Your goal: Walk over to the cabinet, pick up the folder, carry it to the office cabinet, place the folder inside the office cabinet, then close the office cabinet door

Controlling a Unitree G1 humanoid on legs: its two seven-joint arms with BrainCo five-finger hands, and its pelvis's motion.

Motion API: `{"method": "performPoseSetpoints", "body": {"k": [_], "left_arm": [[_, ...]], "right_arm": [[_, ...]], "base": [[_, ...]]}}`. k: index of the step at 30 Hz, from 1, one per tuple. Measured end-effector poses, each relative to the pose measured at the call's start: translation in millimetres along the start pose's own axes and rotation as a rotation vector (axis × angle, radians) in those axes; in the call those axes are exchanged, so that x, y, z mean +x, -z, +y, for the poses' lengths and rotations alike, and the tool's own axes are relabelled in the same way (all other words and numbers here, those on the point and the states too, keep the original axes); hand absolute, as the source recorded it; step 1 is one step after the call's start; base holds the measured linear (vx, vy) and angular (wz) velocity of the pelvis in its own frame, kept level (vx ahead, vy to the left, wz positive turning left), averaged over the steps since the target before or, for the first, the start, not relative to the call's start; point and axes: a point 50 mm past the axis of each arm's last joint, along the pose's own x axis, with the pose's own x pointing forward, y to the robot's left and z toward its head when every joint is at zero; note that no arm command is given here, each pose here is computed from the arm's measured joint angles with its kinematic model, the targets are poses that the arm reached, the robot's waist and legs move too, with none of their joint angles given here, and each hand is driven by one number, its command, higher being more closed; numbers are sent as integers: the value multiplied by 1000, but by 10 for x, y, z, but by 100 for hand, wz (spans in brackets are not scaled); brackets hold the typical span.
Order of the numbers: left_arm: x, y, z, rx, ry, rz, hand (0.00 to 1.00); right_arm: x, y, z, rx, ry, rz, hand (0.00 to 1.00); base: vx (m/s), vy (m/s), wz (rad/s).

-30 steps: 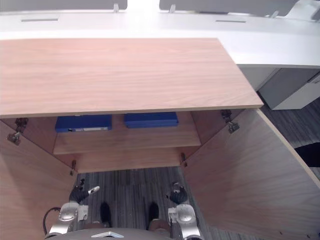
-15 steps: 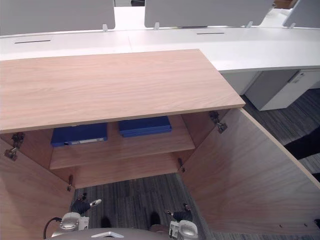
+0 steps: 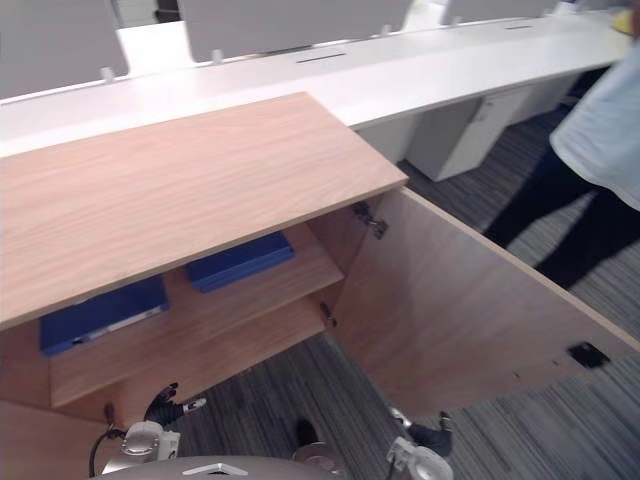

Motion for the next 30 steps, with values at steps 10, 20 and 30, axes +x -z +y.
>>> {"method": "performPoseSetpoints", "body": {"k": [10,20,30], "left_arm": [[41,-157,-17,1,10,-43,0],[17,-165,-187,32,88,-53,0],[-31,-76,-271,89,147,-54,0]], "right_arm": [[104,-684,-527,337,272,-249,0],[244,-1470,-227,467,116,-451,0],[206,-2397,284,260,-191,-686,0]], "base": [[32,-34,-31],[32,-57,-42],[19,-101,-31]]}}
